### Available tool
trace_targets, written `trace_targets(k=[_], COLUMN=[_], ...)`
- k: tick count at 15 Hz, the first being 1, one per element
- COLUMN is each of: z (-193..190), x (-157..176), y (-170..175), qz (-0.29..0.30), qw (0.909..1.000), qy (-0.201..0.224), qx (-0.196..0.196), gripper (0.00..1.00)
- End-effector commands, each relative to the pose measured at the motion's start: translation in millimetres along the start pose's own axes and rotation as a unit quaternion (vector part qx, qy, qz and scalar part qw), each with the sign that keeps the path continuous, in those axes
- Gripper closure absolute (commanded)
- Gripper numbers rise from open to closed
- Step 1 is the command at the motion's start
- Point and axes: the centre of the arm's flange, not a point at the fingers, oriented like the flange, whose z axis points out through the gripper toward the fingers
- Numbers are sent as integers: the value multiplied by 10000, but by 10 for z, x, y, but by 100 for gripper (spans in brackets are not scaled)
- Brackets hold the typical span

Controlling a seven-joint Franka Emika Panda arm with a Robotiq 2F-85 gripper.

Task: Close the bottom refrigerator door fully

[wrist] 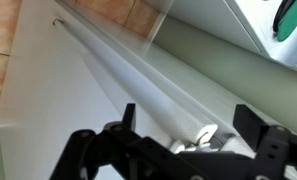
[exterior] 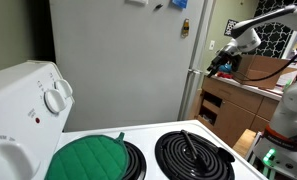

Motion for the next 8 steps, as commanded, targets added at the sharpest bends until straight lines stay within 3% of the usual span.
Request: trace_targets(k=[1,3,8], z=[34,54,173], x=[4,14,25], y=[25,83,553], qz=[62,180,492], qw=[10000,9998,9933], qy=[-26,-83,-8], qx=[21,31,1045], gripper=[0,0,0])
